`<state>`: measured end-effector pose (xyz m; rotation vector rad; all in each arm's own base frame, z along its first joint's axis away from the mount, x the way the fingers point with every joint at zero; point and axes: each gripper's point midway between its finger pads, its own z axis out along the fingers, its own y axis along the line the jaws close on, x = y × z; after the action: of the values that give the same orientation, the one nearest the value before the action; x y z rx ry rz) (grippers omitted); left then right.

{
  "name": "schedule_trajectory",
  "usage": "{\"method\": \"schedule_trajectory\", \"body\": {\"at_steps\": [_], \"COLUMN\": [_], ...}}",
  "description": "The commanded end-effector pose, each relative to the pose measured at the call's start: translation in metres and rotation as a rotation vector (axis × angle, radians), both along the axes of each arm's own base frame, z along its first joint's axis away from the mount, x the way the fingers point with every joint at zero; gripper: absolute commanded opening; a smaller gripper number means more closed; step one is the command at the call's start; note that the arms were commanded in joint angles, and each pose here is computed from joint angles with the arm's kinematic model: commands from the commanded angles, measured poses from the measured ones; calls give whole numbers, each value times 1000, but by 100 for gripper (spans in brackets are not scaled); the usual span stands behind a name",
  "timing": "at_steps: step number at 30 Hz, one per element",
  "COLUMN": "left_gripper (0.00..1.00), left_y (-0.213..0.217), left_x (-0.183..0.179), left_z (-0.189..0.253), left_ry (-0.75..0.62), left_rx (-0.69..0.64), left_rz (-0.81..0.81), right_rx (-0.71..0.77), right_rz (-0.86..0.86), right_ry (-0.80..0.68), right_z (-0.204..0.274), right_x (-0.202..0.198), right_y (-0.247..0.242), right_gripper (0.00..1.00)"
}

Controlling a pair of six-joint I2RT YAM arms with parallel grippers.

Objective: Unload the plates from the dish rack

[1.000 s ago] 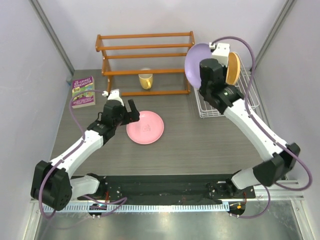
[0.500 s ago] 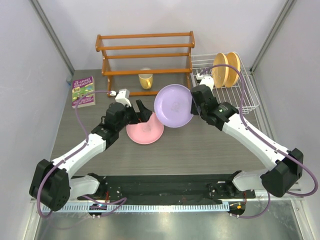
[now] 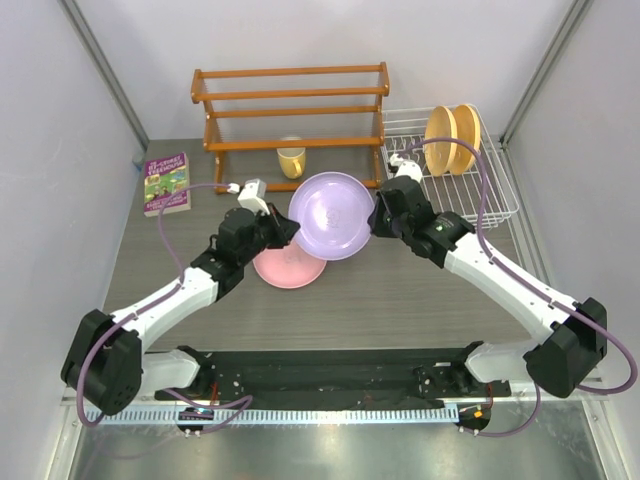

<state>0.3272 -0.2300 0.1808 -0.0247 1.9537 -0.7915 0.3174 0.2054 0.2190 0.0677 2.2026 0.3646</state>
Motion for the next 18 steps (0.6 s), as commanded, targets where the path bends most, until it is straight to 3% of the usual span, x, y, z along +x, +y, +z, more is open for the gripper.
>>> {"method": "schedule_trajectory", "body": {"at_steps": [1,5,6,7,8,9,14,18], "left_gripper": [0,0,0,0,0,0,0,0], "left_y": [6,18,22,26,33,39,57,76], "left_x": [6,6,5,5,6,4,1,0], "left_z": [6,3,2,1,1,0,-5,-23], "left_ry": [-40,-41,-40,-40,-45,-32,11,142], "left_rx": [33,77,93,111,137,162,227,286], "left_rz": [32,78,86,99,124,137,196,241], "right_rx": [140,117,106,89,67,51,-22,-51], "right_rz": [26,9,2,-15,-26,-48,-105,-111], "right_ry": [-82,-90,-95,-102,-108,-113,-136,-132], "right_z": [35,33,32,31,31,31,32,27], "right_x": [3,4,4,5,5,6,8,10], "right_y": [17,12,9,4,0,-6,-25,-29], "right_gripper": [7,45,42,45,64,74,75,75]}}
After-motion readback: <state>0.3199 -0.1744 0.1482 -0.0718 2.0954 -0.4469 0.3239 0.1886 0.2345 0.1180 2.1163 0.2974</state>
